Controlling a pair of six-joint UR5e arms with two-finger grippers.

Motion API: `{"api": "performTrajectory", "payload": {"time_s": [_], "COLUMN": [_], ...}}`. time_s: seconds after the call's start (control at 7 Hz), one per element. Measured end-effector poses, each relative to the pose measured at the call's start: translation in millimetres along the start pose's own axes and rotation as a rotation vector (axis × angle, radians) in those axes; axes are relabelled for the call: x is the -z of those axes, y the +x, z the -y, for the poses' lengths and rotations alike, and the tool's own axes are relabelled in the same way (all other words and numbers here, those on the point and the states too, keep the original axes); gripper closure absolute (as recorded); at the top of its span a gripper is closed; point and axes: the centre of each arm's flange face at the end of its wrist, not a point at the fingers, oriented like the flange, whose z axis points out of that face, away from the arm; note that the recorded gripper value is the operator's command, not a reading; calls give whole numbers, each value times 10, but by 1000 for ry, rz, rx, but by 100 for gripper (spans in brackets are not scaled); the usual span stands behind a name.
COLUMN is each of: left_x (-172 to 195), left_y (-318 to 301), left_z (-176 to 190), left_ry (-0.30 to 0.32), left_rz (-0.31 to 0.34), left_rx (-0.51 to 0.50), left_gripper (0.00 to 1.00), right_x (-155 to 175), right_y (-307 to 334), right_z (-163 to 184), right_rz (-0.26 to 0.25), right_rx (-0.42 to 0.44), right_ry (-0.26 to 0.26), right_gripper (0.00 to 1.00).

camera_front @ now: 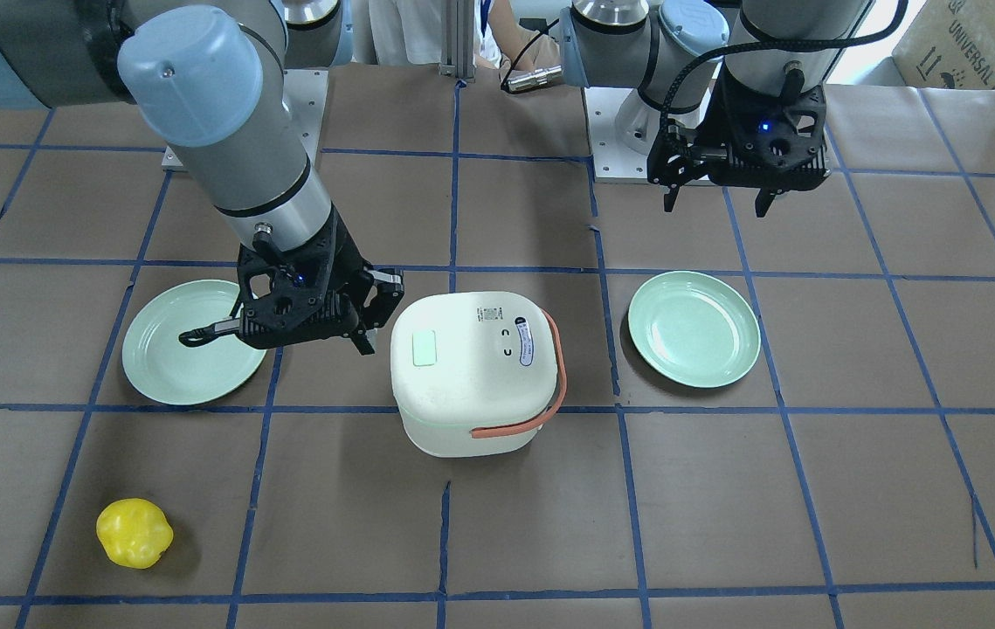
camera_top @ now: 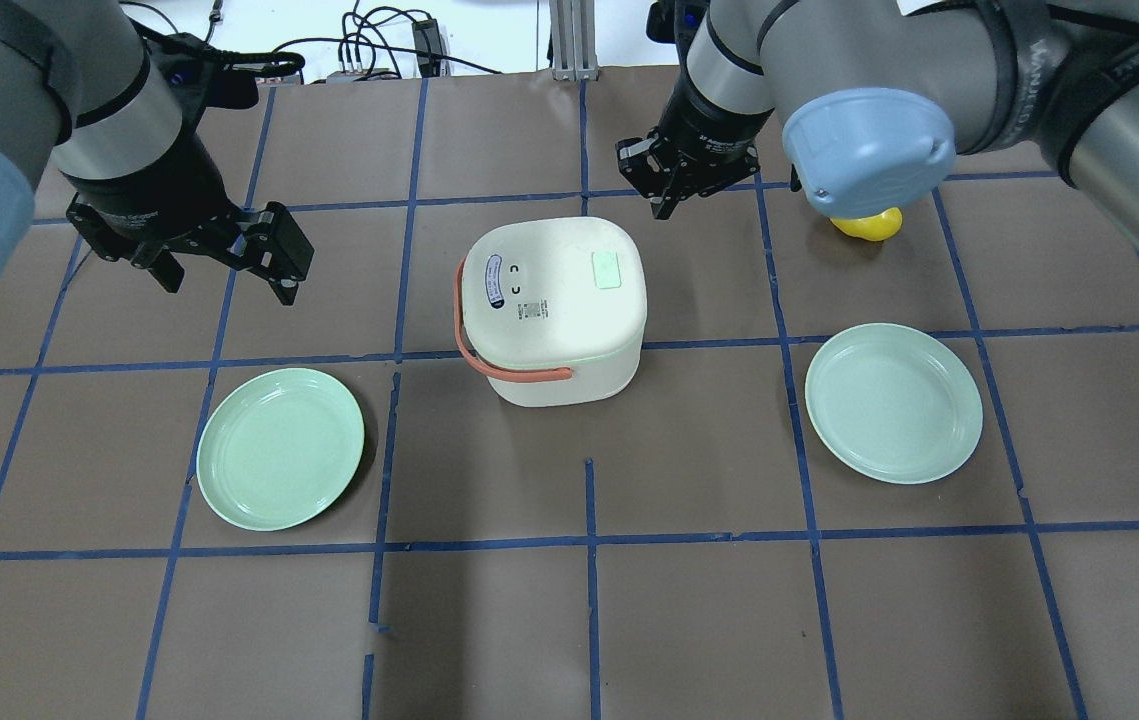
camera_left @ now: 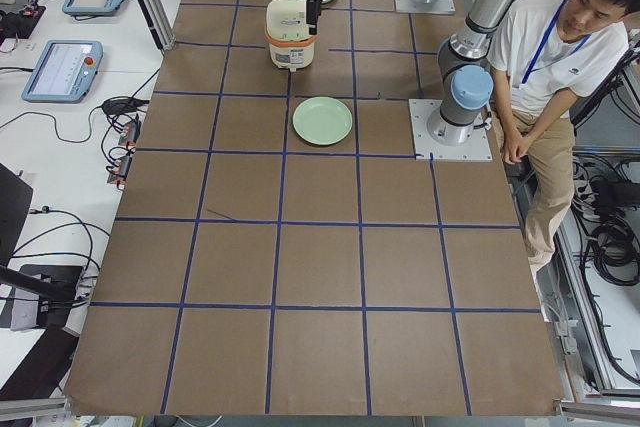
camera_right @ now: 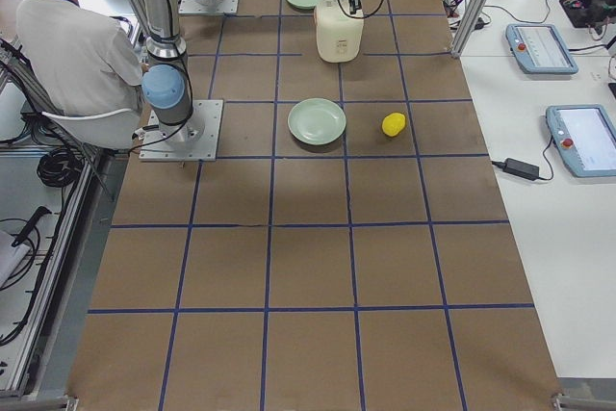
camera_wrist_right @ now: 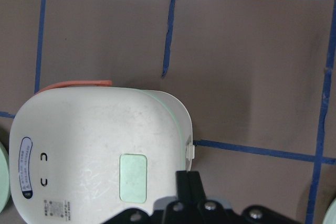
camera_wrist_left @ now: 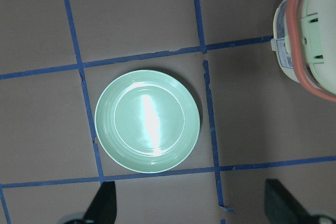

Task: Press rice cooker button
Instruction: 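Move the right gripper over the rice cooker's lid button, then lower the right gripper and press the green lid button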

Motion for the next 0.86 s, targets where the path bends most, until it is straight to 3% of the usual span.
{"api": "performTrajectory", "payload": {"time_s": [0.86], "left_x": [0], "left_y": [1], "left_z": [0], "left_ry": [0], "left_rz": [0], "left_rx": [0], "left_gripper": [0], "right_x": [-316], "right_y": [-361], "right_z": [220], "right_rz": [12], "right_rx": [42], "right_ry": [-12], "right_gripper": [100]}}
